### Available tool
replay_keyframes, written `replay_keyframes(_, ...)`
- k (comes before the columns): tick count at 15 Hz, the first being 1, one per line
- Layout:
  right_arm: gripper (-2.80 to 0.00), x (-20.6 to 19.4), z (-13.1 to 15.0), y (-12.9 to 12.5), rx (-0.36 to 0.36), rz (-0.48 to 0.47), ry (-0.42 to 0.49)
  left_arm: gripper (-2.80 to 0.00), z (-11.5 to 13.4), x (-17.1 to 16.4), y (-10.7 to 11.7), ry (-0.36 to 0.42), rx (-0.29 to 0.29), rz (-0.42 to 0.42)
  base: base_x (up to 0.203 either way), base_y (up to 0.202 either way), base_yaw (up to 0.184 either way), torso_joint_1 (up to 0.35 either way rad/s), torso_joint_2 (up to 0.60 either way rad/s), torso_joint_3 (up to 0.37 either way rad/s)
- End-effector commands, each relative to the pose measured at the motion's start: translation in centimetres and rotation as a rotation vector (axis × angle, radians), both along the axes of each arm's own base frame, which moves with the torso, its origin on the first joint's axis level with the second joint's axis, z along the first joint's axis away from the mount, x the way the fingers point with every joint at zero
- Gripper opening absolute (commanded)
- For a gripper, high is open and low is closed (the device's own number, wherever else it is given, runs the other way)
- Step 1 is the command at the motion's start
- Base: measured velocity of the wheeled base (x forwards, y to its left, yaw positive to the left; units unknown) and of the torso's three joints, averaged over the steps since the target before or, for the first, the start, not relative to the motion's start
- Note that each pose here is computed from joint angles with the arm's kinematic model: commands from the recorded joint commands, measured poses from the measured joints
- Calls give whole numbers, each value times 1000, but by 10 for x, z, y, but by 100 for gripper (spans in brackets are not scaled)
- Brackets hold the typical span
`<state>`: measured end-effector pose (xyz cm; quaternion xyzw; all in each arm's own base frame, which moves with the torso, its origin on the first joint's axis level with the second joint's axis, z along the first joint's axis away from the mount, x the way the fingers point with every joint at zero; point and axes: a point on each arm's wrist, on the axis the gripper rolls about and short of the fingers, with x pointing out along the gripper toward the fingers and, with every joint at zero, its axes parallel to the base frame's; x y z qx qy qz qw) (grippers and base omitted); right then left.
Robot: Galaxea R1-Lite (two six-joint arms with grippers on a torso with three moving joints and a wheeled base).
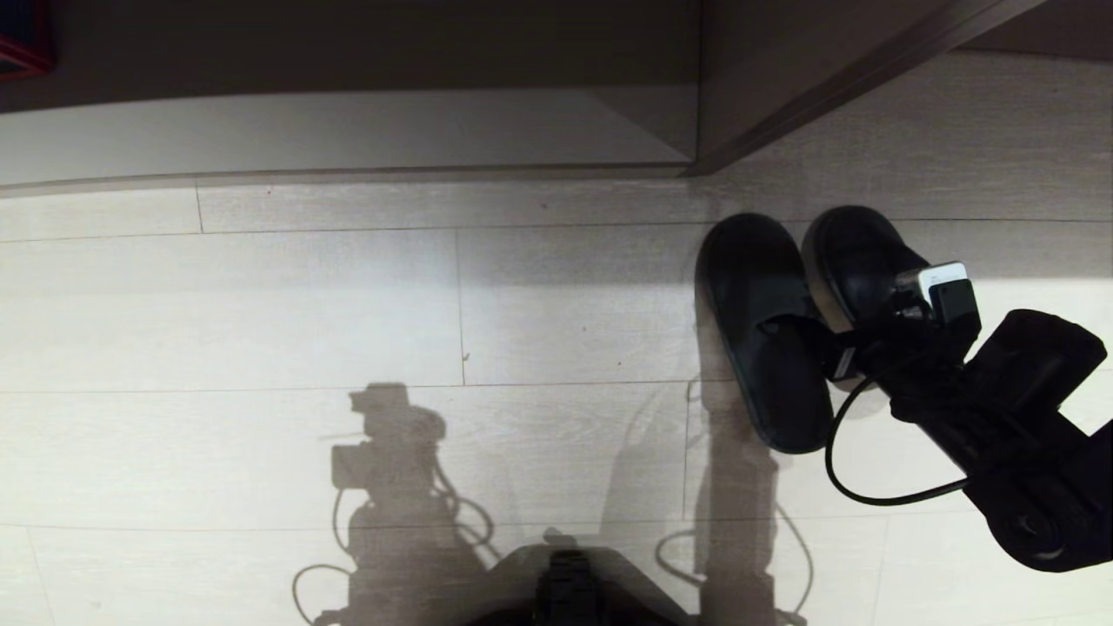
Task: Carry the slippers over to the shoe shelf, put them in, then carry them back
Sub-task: Place the slippers on the floor
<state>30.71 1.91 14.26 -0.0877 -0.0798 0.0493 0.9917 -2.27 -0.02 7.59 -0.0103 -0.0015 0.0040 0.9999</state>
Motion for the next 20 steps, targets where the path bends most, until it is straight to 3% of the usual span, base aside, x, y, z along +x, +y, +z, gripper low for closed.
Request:
replay_keyframes(1,0,-10,-14,0,-22,0,62,-280,0,0,0,0,-1,0,0,0,0,0,0,0)
replay_keyframes(6,0,-13,-31,-2,-68,-43,130,-280,0,0,0,0,-1,1,0,0,0,0,0,0)
replay_keyframes(9,0,-5,-30,-2,-93,-89,114,-280,0,0,0,0,-1,0,0,0,0,0,0,0)
replay_keyframes(11,0,-3,-33,-2,-96,-84,169,-280,0,0,0,0,-1,0,0,0,0,0,0,0)
replay_keyframes(15,0,21,-11,0,-54,-137,135,-280,0,0,0,0,-1,1,0,0,0,0,0,0)
replay_keyframes(20,0,44,-4,5,14,-214,107,-280,0,0,0,-2,-1,1,0,0,0,0,0,0)
